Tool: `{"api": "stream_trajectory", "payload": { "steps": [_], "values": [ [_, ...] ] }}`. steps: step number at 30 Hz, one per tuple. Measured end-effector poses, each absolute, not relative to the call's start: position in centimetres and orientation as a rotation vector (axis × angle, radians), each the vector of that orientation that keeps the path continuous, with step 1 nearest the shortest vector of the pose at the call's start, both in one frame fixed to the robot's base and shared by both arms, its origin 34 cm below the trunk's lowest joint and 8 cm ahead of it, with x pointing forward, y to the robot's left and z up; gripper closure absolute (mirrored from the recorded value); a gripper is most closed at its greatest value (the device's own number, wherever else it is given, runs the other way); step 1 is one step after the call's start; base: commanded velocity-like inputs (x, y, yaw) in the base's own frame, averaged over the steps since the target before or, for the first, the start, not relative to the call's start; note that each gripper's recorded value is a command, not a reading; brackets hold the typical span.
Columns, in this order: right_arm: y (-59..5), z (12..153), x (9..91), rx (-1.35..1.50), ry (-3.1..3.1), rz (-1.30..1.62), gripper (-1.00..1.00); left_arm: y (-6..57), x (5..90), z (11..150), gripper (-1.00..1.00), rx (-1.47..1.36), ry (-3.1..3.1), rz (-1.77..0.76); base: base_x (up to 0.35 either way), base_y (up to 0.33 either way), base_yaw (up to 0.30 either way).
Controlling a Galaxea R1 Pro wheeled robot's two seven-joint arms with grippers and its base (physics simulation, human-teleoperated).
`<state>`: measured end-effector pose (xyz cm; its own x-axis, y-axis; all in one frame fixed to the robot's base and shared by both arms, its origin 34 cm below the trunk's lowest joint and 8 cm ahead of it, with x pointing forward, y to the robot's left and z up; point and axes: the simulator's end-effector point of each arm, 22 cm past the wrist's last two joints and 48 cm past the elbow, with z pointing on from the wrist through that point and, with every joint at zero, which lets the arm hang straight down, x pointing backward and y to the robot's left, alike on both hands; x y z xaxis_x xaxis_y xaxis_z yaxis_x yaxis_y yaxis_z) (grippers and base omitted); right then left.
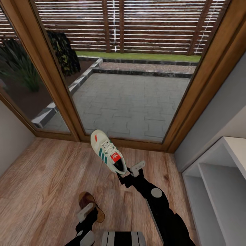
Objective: Pick up the two gym shoes and the two sandals from the corridor floor and place them onto the hallstand (shoe rack) in the corridor, making sure they are on the rack and not on the floor. Arrange them so the two gym shoes are next to each other and the two sandals are next to each other.
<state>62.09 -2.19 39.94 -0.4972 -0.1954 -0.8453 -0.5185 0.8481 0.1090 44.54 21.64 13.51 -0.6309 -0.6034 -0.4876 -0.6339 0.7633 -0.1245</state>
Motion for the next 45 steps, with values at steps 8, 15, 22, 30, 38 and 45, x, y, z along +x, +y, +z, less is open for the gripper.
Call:
{"api": "stream_trajectory", "payload": {
  "steps": [8,15,22,30,38,45],
  "values": [
    [-2.3,38.4,61.8,-0.515,2.116,0.445,1.00,21.6,43.4,12.4,-1.00,-0.935,2.472,0.091,0.000,0.000,0.000],
    [-2.2,37.7,61.7,-0.513,2.127,0.451,1.00,21.5,42.9,11.9,-1.00,-0.937,2.484,0.093,0.000,0.000,-0.055],
    [-2.3,37.7,61.7,-0.512,2.128,0.451,1.00,21.5,42.8,11.9,-1.00,-0.937,2.485,0.093,0.000,0.000,-0.162],
    [-2.3,37.7,61.7,-0.513,2.128,0.451,1.00,21.5,42.8,11.9,-1.00,-0.938,2.484,0.093,0.000,0.000,-0.122],
    [-2.2,37.7,61.7,-0.514,2.127,0.451,1.00,21.6,42.9,11.9,-1.00,-0.942,2.481,0.096,0.000,0.000,-0.010],
    [-2.2,37.6,61.6,-0.515,2.129,0.452,1.00,22.6,43.9,12.3,-1.00,-1.037,2.423,0.108,0.000,0.000,-0.001]
  ]
}}
